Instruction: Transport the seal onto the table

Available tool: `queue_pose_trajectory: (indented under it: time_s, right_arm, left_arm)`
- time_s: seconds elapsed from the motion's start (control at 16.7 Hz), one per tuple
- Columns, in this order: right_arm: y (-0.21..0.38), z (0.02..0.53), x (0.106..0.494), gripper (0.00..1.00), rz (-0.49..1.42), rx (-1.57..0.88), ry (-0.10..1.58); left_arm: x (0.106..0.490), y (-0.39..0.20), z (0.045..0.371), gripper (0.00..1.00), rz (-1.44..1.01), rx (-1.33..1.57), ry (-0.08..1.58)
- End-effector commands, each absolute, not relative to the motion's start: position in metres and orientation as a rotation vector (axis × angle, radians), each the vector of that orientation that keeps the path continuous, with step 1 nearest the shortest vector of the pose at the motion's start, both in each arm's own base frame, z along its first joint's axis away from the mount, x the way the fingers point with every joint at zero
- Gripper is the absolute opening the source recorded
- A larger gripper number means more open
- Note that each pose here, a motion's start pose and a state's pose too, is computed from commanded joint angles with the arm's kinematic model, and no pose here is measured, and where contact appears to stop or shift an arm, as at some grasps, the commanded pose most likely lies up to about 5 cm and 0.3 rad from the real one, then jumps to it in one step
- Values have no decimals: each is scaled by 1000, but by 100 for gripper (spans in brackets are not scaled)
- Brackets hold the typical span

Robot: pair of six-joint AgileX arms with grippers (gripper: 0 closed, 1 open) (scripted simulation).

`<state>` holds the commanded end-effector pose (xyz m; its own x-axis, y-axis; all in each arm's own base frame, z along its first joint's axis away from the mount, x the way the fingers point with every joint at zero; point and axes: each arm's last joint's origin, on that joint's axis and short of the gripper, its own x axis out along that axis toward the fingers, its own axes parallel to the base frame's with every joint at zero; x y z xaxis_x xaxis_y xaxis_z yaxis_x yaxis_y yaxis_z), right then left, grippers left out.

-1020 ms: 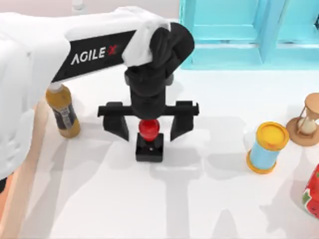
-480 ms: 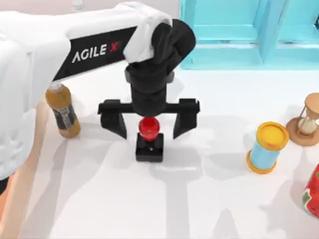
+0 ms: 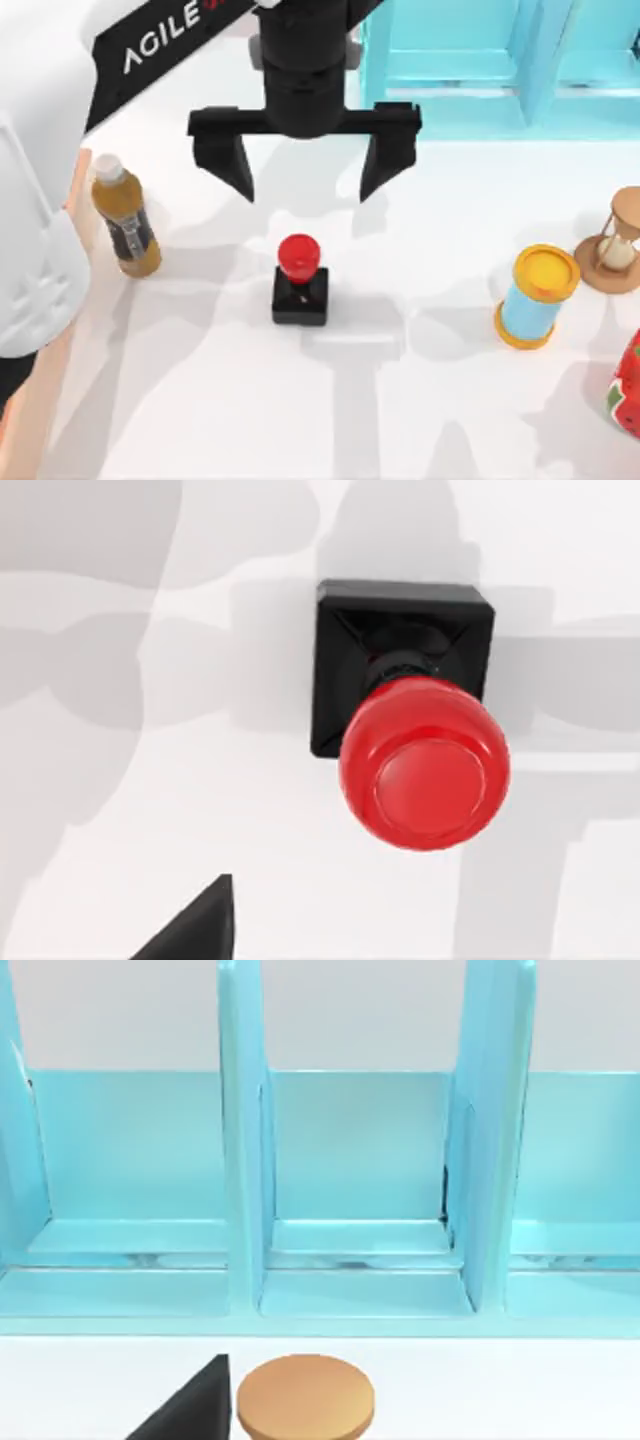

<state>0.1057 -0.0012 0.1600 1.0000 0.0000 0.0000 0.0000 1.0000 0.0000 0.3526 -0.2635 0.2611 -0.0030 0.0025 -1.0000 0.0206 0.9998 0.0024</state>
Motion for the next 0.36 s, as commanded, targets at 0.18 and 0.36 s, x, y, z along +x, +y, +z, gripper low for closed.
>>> queue_pose_trajectory:
  time_s: [0.18,0.36]
  right_arm:
    - [-1,160,106,100,0,0,0]
    - [-1,160,106,100,0,0,0]
  left_arm:
    - [346,-257,293,100,-14,17,1572]
    - [343,-253,305,100,-15,16,1569]
